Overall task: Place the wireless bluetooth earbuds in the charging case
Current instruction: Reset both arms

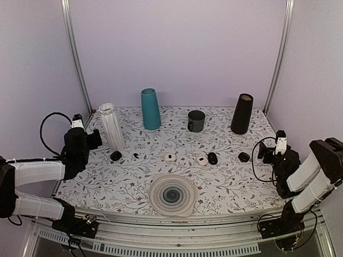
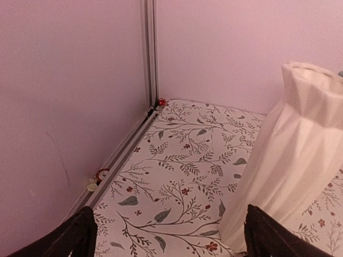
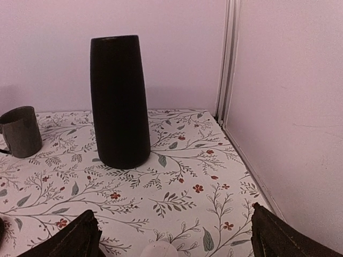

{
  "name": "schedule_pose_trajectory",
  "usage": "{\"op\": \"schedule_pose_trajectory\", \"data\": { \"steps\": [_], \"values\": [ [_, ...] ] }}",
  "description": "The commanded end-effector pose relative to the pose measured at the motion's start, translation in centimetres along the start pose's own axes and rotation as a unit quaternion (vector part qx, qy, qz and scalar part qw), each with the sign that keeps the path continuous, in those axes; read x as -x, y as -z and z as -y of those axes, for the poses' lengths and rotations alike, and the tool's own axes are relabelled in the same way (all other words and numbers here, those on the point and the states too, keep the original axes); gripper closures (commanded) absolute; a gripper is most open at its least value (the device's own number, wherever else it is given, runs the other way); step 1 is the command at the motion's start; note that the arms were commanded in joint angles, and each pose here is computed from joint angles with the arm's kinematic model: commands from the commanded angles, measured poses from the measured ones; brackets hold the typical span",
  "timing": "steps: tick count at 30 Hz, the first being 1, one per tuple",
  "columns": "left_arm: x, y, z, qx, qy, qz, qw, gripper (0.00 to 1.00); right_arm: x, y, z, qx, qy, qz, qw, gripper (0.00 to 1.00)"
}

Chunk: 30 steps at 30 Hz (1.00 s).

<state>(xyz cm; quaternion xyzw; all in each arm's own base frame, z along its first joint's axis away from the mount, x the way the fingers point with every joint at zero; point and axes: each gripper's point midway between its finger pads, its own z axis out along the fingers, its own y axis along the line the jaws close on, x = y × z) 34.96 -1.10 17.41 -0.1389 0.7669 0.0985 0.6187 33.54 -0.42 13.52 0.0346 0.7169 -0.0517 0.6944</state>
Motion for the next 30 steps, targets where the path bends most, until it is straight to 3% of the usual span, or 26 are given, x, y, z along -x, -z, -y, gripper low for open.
{"op": "schedule_pose_trajectory", "data": {
  "steps": [1, 6, 15, 22, 30],
  "values": [
    [1.8, -0.4, -2.6, 0.051, -0.050, 0.068, 0.995, 0.04, 4.1, 0.1, -1.0, 0.031, 0.018, 0.091, 0.995, 0.01],
    [0.9, -0.3, -4.4, 0.018, -0.023, 0.129, 0.991, 0.04, 3.4, -1.9, 0.4, -0.017, -0.003, 0.060, 0.998, 0.01],
    [0.3, -0.7, -2.1, -0.062, -0.064, 0.183, 0.979, 0.04, 3.4, -2.2, 0.8, -0.030, -0.009, 0.058, 0.998, 0.01],
    [-0.9, -3.5, -2.1, -0.059, -0.058, 0.117, 0.990, 0.04, 3.1, -2.8, 0.8, -0.027, -0.012, 0.047, 0.998, 0.01],
    [-0.6, -3.4, -2.1, -0.060, -0.056, 0.126, 0.989, 0.04, 2.9, -3.2, 0.9, -0.024, -0.014, 0.038, 0.999, 0.01]
  ]
}}
